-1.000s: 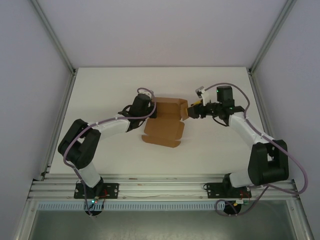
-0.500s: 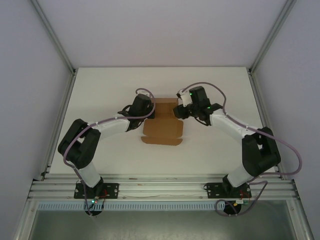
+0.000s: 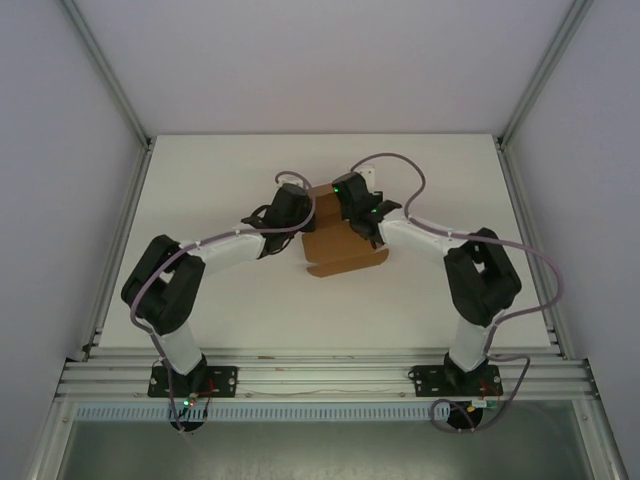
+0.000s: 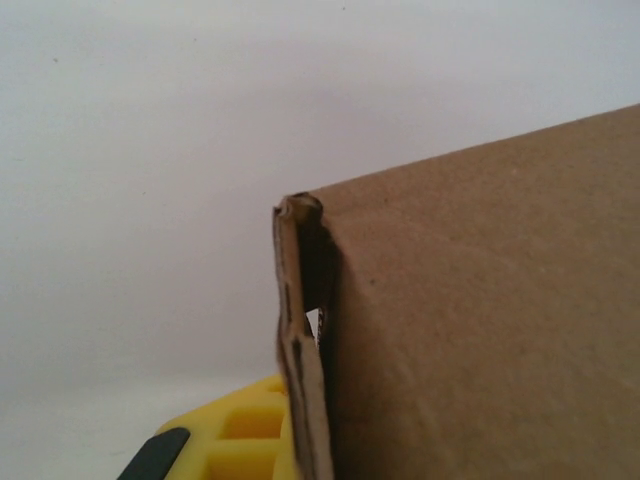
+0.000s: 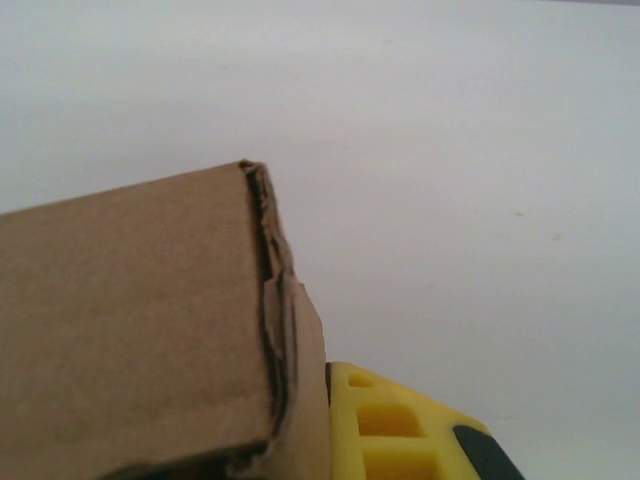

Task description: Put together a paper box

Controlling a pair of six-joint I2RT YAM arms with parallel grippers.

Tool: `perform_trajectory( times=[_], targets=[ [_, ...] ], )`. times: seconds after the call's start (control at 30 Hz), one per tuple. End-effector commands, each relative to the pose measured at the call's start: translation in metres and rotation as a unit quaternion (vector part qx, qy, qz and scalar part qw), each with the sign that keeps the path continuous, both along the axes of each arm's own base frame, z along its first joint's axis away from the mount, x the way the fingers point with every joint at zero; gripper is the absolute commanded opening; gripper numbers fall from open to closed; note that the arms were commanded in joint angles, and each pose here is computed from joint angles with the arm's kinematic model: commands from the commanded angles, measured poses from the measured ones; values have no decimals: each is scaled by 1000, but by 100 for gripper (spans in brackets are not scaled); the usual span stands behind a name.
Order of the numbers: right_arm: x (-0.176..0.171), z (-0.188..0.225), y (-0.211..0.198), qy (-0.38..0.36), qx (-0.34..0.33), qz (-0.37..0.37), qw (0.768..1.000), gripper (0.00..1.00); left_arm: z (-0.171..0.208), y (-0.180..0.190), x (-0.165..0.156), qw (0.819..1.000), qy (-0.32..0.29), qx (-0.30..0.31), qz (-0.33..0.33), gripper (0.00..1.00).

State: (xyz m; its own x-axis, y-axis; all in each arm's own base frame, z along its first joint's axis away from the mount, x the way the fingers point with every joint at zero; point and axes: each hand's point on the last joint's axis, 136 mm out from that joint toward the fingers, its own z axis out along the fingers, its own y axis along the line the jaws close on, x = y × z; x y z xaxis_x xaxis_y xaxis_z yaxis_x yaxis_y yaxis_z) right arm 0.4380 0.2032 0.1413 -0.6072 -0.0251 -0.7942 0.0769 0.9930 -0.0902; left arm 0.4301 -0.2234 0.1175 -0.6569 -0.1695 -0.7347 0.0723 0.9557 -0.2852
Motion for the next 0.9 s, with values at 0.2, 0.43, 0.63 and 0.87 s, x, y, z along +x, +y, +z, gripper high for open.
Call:
perform_trajectory(
  times=[0.2, 0.43, 0.63, 0.87],
  targets=[
    [-6, 6, -96, -51, -142, -223, 963, 0, -1, 6, 2, 999, 20, -5, 43, 0],
    [21, -22, -16, -64, 70, -11, 995, 14, 1, -3, 7, 999, 17, -25, 36, 0],
    [0, 18, 56, -92, 224, 205, 948, 42, 7, -5, 9, 999, 6, -20, 25, 0],
    [-34, 63, 20, -129, 214, 183, 951, 100, 16, -5, 10, 1000, -7, -10, -6, 0]
  ],
)
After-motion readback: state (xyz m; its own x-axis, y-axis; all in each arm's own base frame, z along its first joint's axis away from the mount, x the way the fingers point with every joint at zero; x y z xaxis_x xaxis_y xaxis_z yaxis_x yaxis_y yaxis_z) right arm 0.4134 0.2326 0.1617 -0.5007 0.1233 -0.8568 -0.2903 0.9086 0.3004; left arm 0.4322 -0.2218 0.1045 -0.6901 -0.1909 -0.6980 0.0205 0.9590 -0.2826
